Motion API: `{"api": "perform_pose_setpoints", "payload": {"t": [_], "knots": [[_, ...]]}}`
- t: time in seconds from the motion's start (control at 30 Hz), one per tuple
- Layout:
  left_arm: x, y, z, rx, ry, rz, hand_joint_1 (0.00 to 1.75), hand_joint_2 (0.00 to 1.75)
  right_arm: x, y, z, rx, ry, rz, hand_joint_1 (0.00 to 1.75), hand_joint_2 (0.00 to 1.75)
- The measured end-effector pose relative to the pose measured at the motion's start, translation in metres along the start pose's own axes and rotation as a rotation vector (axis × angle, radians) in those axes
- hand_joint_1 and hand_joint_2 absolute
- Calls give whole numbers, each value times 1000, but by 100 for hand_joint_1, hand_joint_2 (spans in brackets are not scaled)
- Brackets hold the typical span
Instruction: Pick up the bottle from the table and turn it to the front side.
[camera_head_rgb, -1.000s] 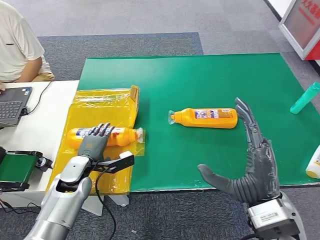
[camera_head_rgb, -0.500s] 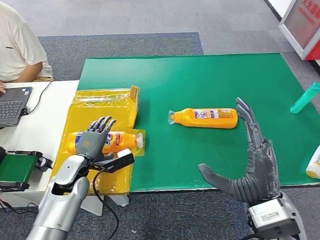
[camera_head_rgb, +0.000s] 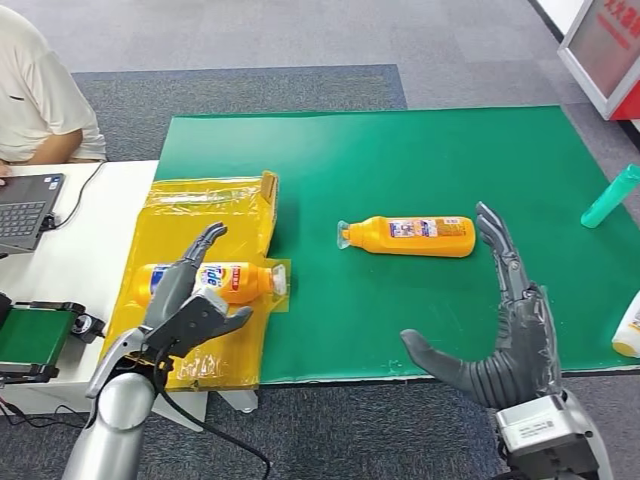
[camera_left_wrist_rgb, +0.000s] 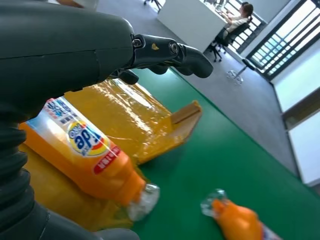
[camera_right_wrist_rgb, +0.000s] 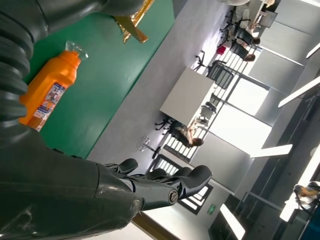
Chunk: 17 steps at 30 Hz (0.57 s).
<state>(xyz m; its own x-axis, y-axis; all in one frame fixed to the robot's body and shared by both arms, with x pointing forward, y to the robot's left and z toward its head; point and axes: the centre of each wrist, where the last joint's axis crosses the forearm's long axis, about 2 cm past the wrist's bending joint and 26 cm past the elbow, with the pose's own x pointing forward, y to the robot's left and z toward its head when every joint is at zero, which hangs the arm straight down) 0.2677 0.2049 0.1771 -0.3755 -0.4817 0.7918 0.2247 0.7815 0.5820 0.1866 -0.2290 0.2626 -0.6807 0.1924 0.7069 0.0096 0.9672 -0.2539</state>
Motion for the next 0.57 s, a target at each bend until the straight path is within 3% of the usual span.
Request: {"api": "perform_pose_setpoints", "payload": {"t": [0.2,0.37,0.57], "knots": [[17,7,15,56,-62,174,0,175,-1,-2,3,-4,15,6,0,175],[30,18,39,134,-148,371,0,175,-4,-7,7,-26,45,18,0,175],[40,33,58,209,-196,411,0,175,-7,-13,11,-45,72,38,0,175]]}}
